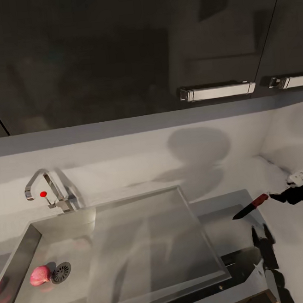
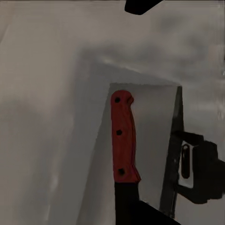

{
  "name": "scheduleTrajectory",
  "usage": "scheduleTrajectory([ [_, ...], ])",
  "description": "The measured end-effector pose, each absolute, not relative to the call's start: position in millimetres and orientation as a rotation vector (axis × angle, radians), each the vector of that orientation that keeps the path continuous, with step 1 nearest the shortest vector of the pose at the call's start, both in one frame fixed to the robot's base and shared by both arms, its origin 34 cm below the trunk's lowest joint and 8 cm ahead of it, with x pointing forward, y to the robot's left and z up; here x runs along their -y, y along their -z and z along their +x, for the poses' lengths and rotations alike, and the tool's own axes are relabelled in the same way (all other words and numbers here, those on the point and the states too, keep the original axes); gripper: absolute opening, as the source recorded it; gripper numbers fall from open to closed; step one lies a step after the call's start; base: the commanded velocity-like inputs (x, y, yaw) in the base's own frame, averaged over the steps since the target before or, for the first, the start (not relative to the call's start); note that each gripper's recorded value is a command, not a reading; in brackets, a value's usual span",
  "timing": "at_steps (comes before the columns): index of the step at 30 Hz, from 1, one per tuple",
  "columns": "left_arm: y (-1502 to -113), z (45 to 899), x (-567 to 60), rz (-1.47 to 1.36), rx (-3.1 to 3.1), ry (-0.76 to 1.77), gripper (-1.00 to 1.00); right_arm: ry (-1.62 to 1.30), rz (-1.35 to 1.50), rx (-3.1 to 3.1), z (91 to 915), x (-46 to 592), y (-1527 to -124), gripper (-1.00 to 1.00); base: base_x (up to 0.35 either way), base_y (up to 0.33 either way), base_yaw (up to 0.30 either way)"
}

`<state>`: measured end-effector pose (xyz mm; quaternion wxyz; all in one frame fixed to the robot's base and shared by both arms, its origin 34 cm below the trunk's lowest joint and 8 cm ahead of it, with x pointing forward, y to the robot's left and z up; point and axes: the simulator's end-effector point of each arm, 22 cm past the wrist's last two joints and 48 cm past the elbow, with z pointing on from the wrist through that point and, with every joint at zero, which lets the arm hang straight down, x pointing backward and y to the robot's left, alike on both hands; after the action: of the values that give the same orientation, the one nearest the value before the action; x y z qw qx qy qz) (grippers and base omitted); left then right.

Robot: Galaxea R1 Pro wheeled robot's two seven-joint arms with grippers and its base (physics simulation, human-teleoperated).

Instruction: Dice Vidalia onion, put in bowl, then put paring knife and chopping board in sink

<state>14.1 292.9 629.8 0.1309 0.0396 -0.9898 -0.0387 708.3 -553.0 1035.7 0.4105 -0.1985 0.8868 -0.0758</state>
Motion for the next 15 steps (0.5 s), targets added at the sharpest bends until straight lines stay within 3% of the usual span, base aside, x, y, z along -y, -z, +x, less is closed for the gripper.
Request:
scheduleTrajectory([
  [6, -629.6, 14.2, -290.9, 0.115, 2.875, 0.109, 1.0, 0.058, -0.873, -2.243, 685.7, 503.0, -1042.7, 1.0, 0.0, 0.0, 0.0],
  [15, -629.3, 14.3, -283.2, 0.115, 2.876, 0.095, 1.0, 0.041, -1.246, -2.254, 654.3, 479.1, -1051.2, 1.0, 0.0, 0.0, 0.0],
])
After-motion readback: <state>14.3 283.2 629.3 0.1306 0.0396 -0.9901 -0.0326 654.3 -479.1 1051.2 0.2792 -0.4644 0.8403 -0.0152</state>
